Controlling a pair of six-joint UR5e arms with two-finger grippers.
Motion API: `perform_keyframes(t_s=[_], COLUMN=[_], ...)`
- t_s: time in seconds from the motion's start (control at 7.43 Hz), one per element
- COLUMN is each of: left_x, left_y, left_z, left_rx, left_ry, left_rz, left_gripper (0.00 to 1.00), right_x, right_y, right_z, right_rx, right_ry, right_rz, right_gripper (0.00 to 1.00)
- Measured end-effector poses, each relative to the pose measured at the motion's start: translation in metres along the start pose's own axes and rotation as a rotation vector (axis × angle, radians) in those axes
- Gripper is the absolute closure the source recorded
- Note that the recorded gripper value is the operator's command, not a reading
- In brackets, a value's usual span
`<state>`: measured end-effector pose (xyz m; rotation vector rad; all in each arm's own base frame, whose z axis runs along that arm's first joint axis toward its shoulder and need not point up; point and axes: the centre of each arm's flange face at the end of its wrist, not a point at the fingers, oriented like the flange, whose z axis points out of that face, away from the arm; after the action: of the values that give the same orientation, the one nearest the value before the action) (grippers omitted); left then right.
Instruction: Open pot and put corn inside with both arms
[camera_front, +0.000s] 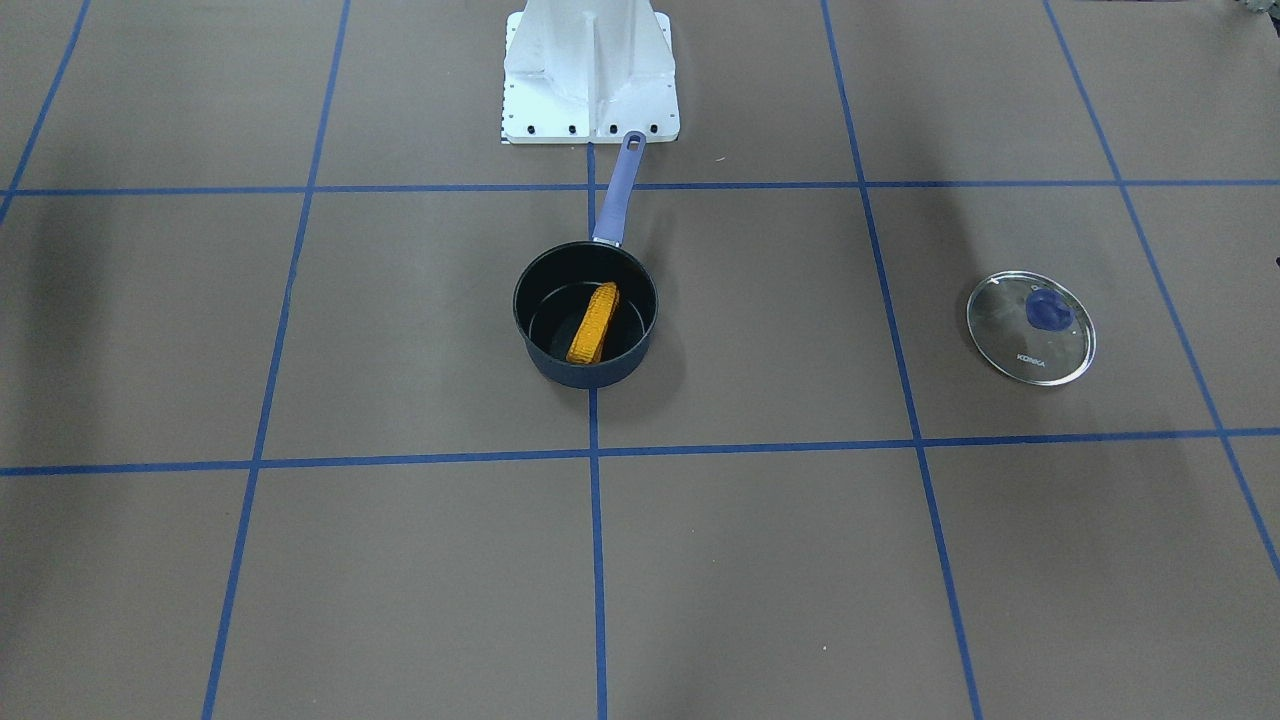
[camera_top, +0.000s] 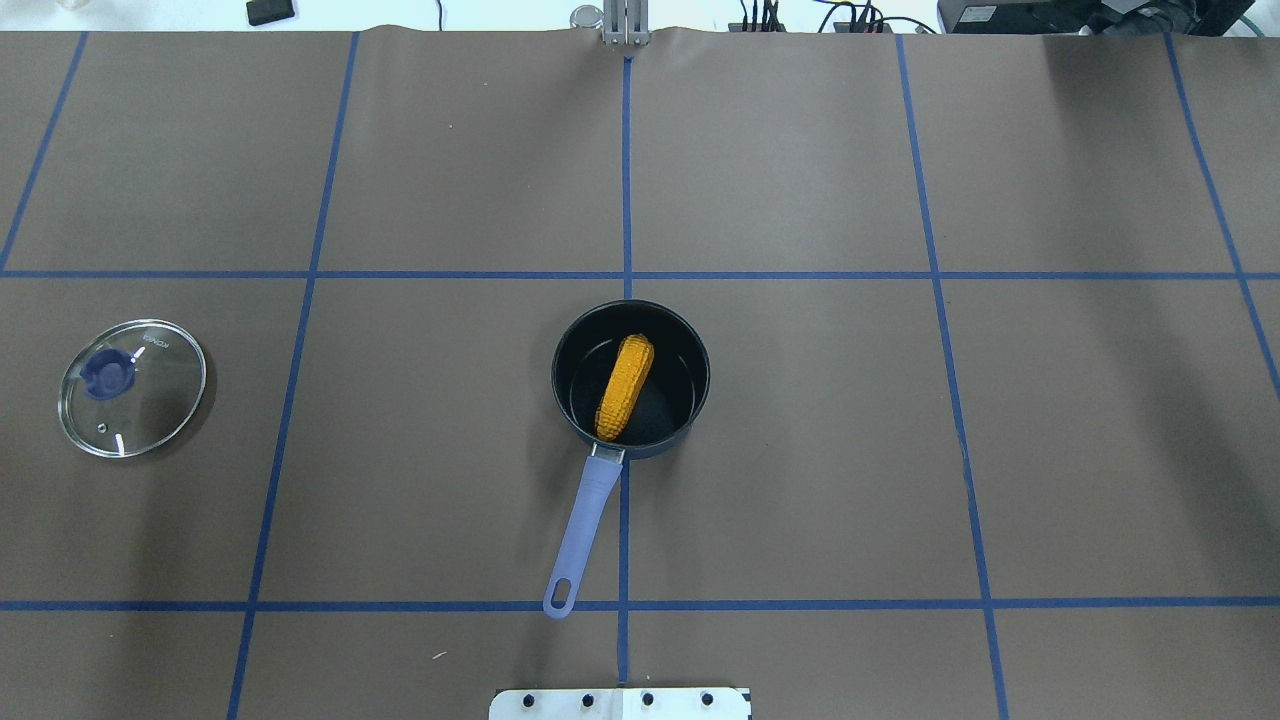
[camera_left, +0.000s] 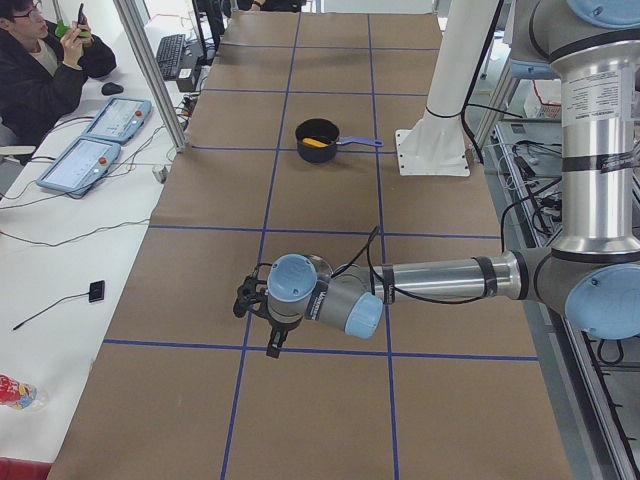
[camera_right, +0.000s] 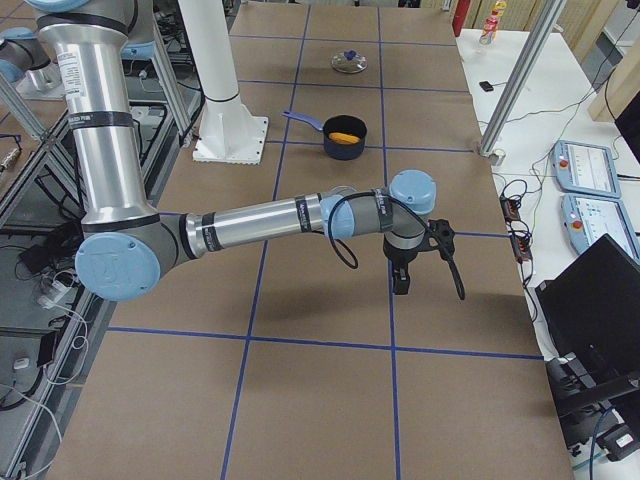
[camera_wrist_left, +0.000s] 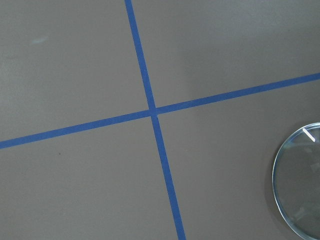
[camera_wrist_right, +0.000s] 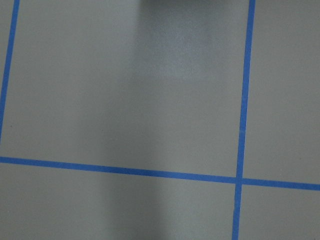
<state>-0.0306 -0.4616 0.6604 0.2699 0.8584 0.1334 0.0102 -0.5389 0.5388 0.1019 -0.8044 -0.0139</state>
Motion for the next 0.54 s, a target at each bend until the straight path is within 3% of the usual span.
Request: perform_keyframes(t_s=[0.54], left_x=[0.003], left_y=[-0.012], left_z=[0.0], left_rx=[0.002], left_ry=[0.001], left_rz=[-0.002], left_gripper=[0.02], right_x=[-0.002], right_y=[0.029], right_z=[-0.007], right_rx=[0.007], right_ry=[-0.004], right_rz=[0.019], right_gripper=[0.0])
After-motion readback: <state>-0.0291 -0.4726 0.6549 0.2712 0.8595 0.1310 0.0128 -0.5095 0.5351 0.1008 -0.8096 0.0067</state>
